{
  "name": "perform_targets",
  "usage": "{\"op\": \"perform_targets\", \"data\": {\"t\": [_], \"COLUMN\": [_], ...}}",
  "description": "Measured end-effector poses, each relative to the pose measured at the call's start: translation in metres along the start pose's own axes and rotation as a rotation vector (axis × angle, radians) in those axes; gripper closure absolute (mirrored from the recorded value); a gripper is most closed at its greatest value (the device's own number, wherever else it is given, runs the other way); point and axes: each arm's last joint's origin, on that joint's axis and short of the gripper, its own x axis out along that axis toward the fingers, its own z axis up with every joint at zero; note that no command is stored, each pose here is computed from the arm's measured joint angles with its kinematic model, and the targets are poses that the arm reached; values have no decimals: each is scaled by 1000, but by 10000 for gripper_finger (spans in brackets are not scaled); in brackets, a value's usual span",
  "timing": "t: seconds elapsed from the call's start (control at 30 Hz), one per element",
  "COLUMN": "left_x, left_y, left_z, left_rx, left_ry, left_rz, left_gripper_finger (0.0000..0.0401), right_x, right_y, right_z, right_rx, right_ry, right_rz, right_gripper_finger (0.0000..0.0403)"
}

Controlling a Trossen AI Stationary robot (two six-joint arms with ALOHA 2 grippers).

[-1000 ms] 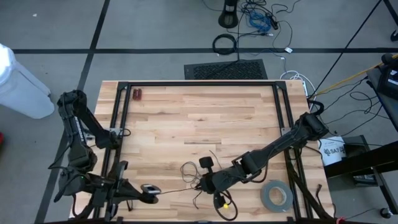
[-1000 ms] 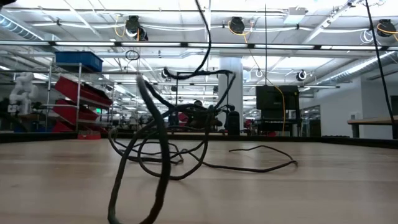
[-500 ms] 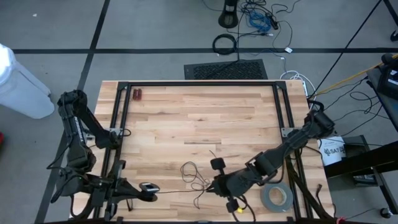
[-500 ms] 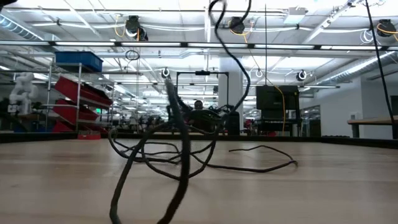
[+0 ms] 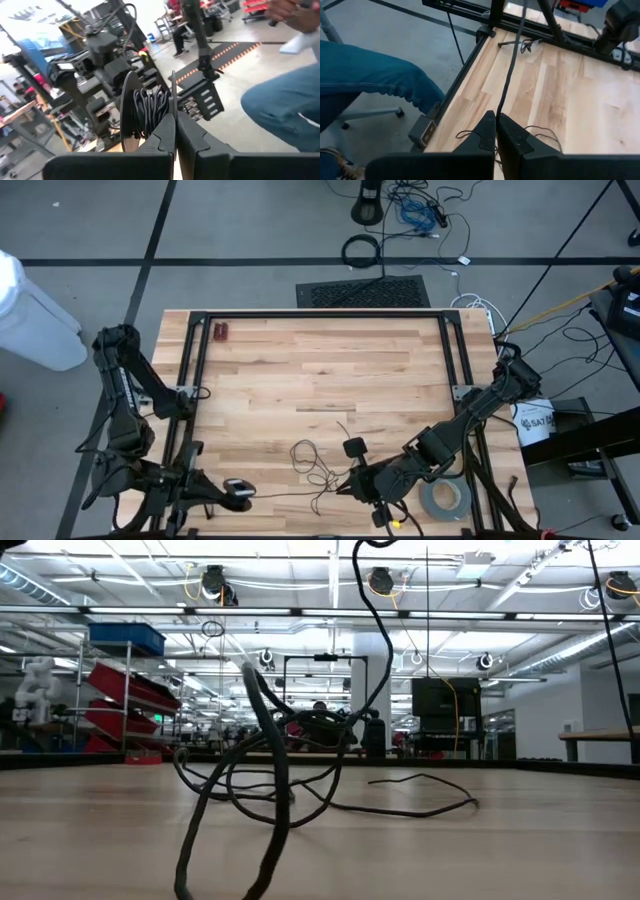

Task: Coil cords
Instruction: Coil the black wire on the spool

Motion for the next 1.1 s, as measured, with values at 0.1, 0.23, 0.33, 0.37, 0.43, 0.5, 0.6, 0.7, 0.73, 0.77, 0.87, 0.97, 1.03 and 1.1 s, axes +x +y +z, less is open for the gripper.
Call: {"op": "perform_targets", "data": {"t": [0.1, 0.23, 0.33, 0.37, 0.43, 0.5, 0.6, 0.7, 0.73, 0.77, 0.87, 0.97, 1.03, 1.1], "left_x": [4, 12, 15, 16, 17, 18, 18, 18, 18, 18, 18, 18, 18, 18], "left_y": [-3, -14, -15, -15, -13, -13, -13, -13, -13, -14, -14, -14, -14, -15], "left_z": [-6, -16, -18, -17, -18, -17, -17, -17, -16, -16, -14, -11, -11, -11], "left_rx": [89, 281, 351, 355, 354, 361, 363, 361, 360, 358, 337, 321, 321, 321], "left_ry": [33, 90, 93, 93, 94, 87, 88, 82, 73, 66, 33, 7, -2, -8], "left_rz": [-16, -41, -38, -35, -26, -21, -22, -32, -46, -57, -79, -92, -104, -113], "left_gripper_finger": [398, 399, 400, 400, 400, 400, 400, 400, 401, 401, 401, 401, 401, 401], "right_x": [0, 0, 0, 0, 1, 4, 11, 12, 12, 12, 13, 16, 19, 25], "right_y": [0, 0, 0, 0, -2, -2, -3, -6, -6, -7, -10, -16, -20, -24], "right_z": [1, 4, 5, 5, 4, 3, -4, -9, -9, -9, -9, -8, -8, -6], "right_rx": [-37, -74, -81, -80, -81, -83, -95, -97, -93, -92, -90, -84, -83, -81], "right_ry": [-16, -47, -50, -50, -47, -33, 19, 67, 71, 73, 74, 74, 69, 44], "right_rz": [-15, -14, -15, -17, -20, -21, -28, -35, -37, -40, -48, -61, -70, -81], "right_gripper_finger": [403, 403, 403, 403, 403, 403, 403, 403, 403, 403, 403, 403, 403, 403]}}
